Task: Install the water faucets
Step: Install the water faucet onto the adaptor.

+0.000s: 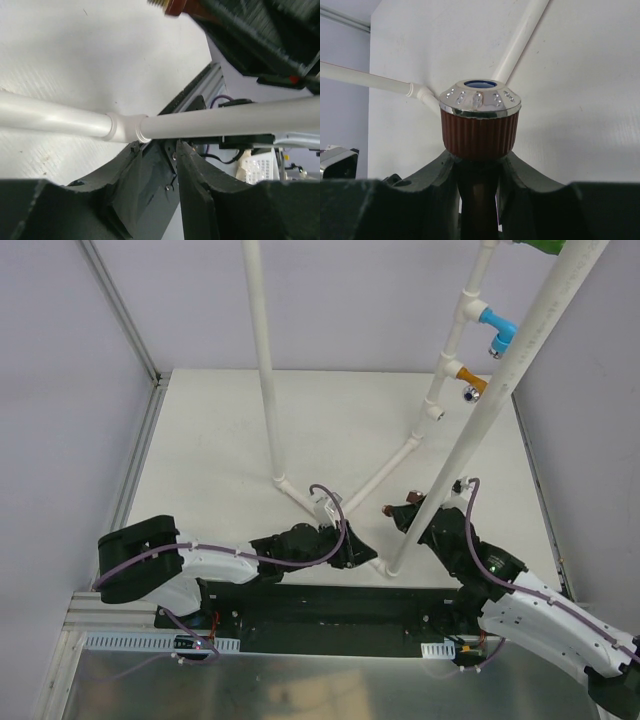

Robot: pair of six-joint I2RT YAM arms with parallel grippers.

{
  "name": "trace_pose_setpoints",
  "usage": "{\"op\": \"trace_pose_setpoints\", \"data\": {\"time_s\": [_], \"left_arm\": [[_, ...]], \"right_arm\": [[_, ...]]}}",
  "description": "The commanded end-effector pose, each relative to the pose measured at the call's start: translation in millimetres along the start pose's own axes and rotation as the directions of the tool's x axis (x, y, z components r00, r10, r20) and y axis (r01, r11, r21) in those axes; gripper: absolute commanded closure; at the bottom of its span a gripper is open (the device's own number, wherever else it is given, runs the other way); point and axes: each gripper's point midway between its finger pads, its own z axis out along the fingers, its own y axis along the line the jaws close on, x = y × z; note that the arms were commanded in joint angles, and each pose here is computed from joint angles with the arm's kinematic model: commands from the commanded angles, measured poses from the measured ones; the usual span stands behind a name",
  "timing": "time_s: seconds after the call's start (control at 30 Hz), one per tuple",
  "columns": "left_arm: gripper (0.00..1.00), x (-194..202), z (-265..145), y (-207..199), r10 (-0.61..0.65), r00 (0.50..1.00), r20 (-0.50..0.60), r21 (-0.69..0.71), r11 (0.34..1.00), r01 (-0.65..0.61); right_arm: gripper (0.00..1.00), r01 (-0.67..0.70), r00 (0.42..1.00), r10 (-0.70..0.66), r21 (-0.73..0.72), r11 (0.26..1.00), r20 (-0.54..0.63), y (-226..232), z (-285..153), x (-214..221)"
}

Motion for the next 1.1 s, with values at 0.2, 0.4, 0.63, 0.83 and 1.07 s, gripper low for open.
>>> {"op": "trace_pose_setpoints", "data": {"time_s": [0.2, 0.4, 0.63, 0.83, 1.07], "left_arm": [[0.62, -37.9, 30.6, -23.2, 0.035, 0.994, 0.100, -0.012, 0.999, -0.034], [0.63, -24.4, 29.6, -17.7, 0.000, 0.998, 0.061, 0.008, 1.000, 0.000], [0.63, -20.7, 7.8, 1.7, -0.012, 0.997, 0.078, -0.028, 1.000, 0.014], [0.64, -21.1, -15.2, 20.1, -0.010, 0.994, 0.108, -0.078, 0.997, 0.019], [0.60, -32.0, -36.6, 38.8, 0.037, 0.986, 0.162, -0.167, 0.986, -0.010]], "right_arm": [[1.00, -0.146, 0.989, 0.135, -0.249, 0.957, -0.058, 43.9, -9.4, 6.7], [1.00, -0.173, 0.981, 0.143, -0.267, 0.948, -0.129, 48.2, -19.6, 23.4], [1.00, -0.128, 0.985, 0.088, -0.283, 0.950, -0.150, 59.3, -33.4, 49.1], [1.00, -0.095, 0.987, 0.052, -0.298, 0.950, -0.149, 69.3, -45.8, 68.9], [1.00, 0.044, 0.998, -0.056, -0.245, 0.969, -0.042, 73.5, -52.6, 83.0]]}}
